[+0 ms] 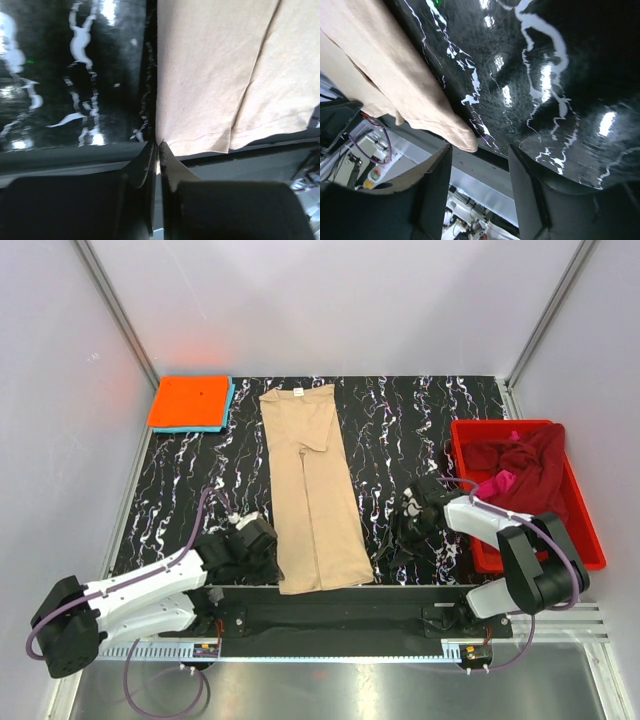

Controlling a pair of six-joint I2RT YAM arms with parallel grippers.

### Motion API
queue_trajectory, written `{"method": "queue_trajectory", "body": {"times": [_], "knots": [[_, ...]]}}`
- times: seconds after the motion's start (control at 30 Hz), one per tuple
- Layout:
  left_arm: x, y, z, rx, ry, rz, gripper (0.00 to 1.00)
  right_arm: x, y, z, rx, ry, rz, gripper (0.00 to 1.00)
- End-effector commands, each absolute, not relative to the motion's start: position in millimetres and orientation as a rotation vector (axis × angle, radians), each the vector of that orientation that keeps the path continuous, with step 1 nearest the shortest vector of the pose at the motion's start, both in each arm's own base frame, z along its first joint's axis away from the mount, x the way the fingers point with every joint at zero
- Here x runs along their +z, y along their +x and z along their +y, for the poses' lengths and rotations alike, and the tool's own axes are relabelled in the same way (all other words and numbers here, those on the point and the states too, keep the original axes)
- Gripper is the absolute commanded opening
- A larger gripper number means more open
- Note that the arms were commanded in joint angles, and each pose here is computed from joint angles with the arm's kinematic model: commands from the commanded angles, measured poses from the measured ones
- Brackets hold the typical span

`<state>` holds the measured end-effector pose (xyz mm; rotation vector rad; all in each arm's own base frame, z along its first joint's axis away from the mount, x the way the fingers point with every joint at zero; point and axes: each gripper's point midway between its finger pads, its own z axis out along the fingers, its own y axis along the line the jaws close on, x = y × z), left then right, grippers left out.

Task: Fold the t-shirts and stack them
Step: Fold the tshirt

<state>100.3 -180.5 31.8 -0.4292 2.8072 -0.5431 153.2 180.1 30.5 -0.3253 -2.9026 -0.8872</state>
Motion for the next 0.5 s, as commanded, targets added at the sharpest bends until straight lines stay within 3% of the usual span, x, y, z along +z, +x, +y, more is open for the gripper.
{"method": "queue_trajectory", "body": {"times": [0.0, 0.03, 0.13, 0.47], "knots": [[28.9, 96.8, -165.9, -0.468, -0.421, 2.809, 0.30, 28.3, 144.3, 194.6, -0.963, -0.242, -2.849, 0.54], [30.0, 96.2, -167.8, -0.484, -0.415, 2.810, 0.42, 26.6, 140.3, 197.2, -0.960, -0.220, -2.841, 0.53], [30.6, 95.1, -175.1, -0.546, -0.402, 2.810, 0.50, 20.6, 135.5, 200.9, -0.958, -0.205, -2.825, 0.49], [14.9, 86.7, -178.0, -0.589, -0.393, 2.844, 0.48, 8.0, 125.6, 216.9, -0.952, -0.117, -2.802, 0.49]]}}
